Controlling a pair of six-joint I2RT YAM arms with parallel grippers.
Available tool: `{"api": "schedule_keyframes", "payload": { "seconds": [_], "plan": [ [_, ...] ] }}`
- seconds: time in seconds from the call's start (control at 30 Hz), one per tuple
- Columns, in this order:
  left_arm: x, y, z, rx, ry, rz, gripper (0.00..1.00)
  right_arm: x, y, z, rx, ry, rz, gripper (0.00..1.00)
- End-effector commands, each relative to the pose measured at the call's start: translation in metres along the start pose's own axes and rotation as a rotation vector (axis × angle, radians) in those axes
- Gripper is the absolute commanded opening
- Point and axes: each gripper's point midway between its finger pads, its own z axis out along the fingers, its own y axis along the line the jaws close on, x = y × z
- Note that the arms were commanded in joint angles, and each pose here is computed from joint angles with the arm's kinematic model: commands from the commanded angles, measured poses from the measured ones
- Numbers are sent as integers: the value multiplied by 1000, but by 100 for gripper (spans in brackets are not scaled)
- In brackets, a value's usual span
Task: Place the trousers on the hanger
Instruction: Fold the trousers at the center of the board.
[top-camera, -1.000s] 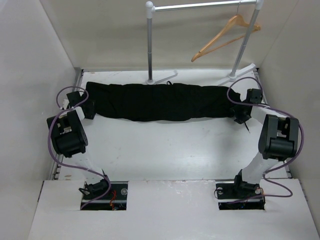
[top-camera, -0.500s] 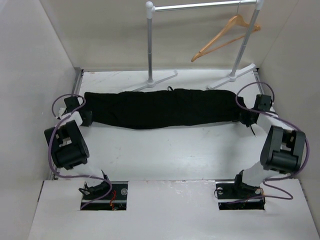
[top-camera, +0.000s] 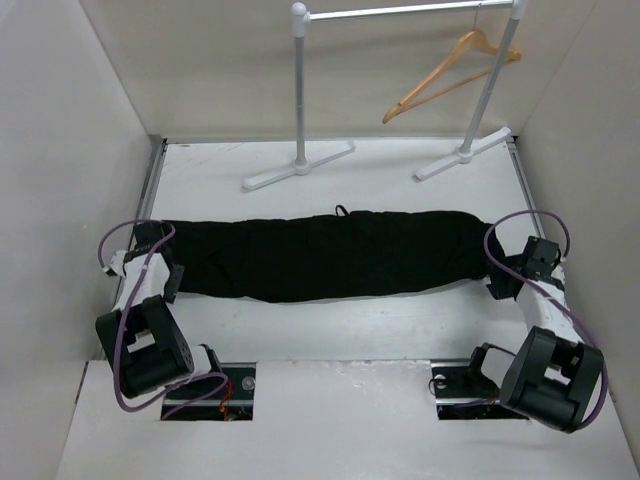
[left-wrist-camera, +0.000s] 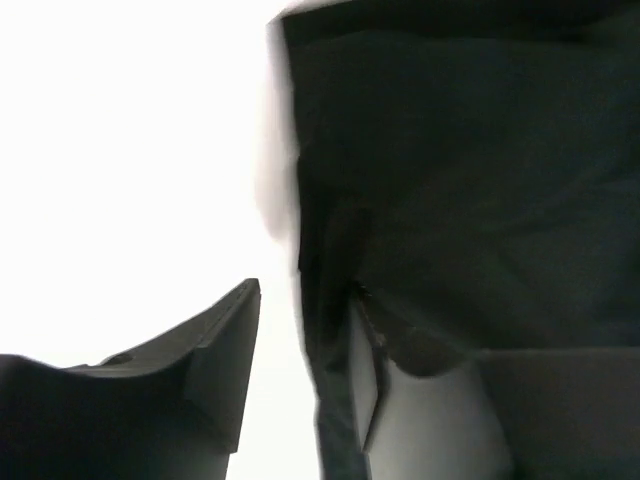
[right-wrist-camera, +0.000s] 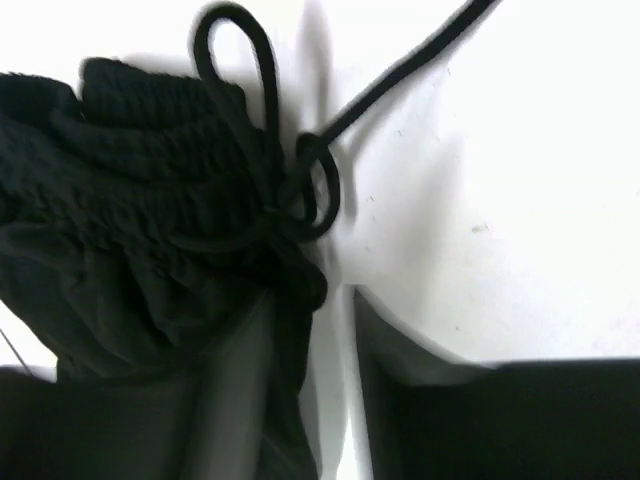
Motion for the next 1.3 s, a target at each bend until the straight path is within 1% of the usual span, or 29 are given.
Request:
{"api": "schedule_keyframes", "payload": {
  "seconds": [0.0, 0.07, 0.1, 0.17, 0.23, 0.33, 0.43, 0.47, 0.6, 0.73, 0.9, 0.97, 1.0, 1.03, 1.13, 1.17, 1.23, 1.27],
  "plan": [
    [-5, 12, -14, 1, -31, -9, 42, -8, 21, -13, -61, -28, -21, 61],
    [-13, 1, -34, 67, -56, -16, 49, -10, 33, -31, -99, -44, -59, 77],
    [-15, -4, -45, 94, -66, -13, 50, -10, 39, -42, -120, -52, -75, 81],
    [-20, -12, -68, 143, -90, 2, 51, -9, 49, -62, -154, -73, -114, 85],
    [-22, -18, -85, 180, -110, 24, 52, -13, 53, -77, -169, -107, -129, 85],
    [-15, -29, -101, 244, -124, 69, 53, -22, 46, -74, -122, -149, -143, 87],
    [1, -43, -110, 314, -99, 118, 53, -27, 43, -54, -92, -141, -135, 90],
    [10, -50, -113, 347, -83, 143, 52, -25, 46, -47, -92, -116, -138, 90],
    [53, -67, -123, 459, -27, 231, 52, -36, 51, -19, -73, -88, -160, 90],
    [86, -73, -128, 533, 10, 302, 52, -41, 35, 8, 8, -62, -131, 89],
    [112, -70, -125, 554, 47, 359, 52, -30, 29, 34, 19, -12, -113, 86],
    [117, -71, -124, 557, 63, 369, 52, -27, 30, 41, 22, -1, -96, 80],
    [117, -73, -124, 559, 68, 366, 52, -28, 33, 44, 17, 1, -86, 75],
    [117, -75, -124, 564, 73, 365, 52, -29, 34, 46, 17, 1, -78, 67],
    [118, -81, -129, 583, 75, 366, 52, -34, 42, 47, 12, -11, -63, 30],
    [118, -84, -132, 588, 74, 368, 52, -39, 47, 44, 2, -26, -52, 22],
    [120, -87, -136, 598, 74, 375, 52, -51, 62, 30, -42, -81, -48, 15],
    [122, -89, -138, 605, 74, 382, 52, -61, 72, 18, -65, -127, -50, 14]
  ]
}}
